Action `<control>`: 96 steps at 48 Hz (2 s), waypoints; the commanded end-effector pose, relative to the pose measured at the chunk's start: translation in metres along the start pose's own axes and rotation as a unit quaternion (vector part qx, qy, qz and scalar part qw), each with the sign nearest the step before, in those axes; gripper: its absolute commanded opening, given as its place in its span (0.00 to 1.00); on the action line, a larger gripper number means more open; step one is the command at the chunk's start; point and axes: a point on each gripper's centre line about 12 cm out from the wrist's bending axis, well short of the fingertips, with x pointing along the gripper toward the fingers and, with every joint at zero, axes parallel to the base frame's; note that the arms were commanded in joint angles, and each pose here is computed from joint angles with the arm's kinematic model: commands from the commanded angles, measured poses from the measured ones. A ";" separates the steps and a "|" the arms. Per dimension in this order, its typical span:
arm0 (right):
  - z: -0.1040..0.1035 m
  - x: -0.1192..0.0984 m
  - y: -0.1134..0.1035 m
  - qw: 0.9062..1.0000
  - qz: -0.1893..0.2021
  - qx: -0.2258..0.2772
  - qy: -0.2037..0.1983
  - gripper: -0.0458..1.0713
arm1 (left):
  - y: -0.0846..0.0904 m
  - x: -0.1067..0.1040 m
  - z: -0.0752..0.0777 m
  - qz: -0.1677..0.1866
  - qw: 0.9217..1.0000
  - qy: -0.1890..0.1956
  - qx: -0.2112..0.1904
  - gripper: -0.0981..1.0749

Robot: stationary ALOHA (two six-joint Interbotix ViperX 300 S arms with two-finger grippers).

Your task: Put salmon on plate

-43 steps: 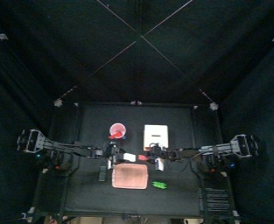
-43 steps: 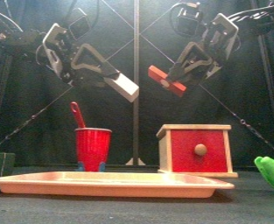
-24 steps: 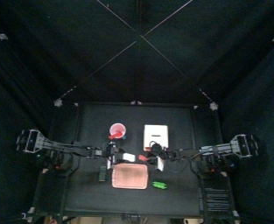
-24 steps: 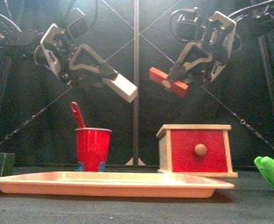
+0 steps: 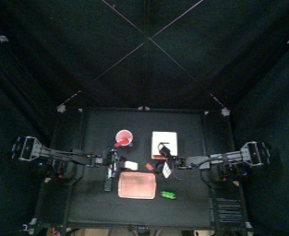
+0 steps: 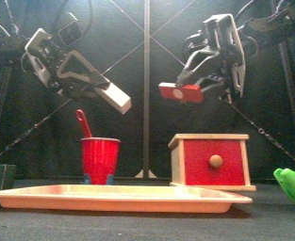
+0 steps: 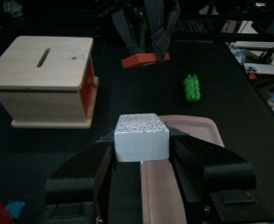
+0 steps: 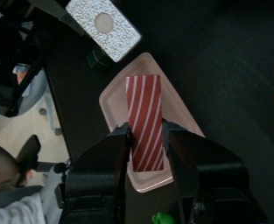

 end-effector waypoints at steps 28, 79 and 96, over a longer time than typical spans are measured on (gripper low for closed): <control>-0.022 0.031 0.033 0.978 -0.036 0.148 0.142 0.42 | -0.021 -0.009 -0.002 -0.006 0.997 -0.006 -0.078 0.45; -0.063 0.067 0.036 0.941 -0.201 0.272 0.033 0.43 | -0.017 -0.012 -0.009 0.010 0.994 -0.003 -0.106 0.45; -0.074 0.080 0.039 0.916 -0.253 0.304 -0.060 0.43 | -0.017 -0.012 -0.009 0.010 0.994 -0.003 -0.106 0.45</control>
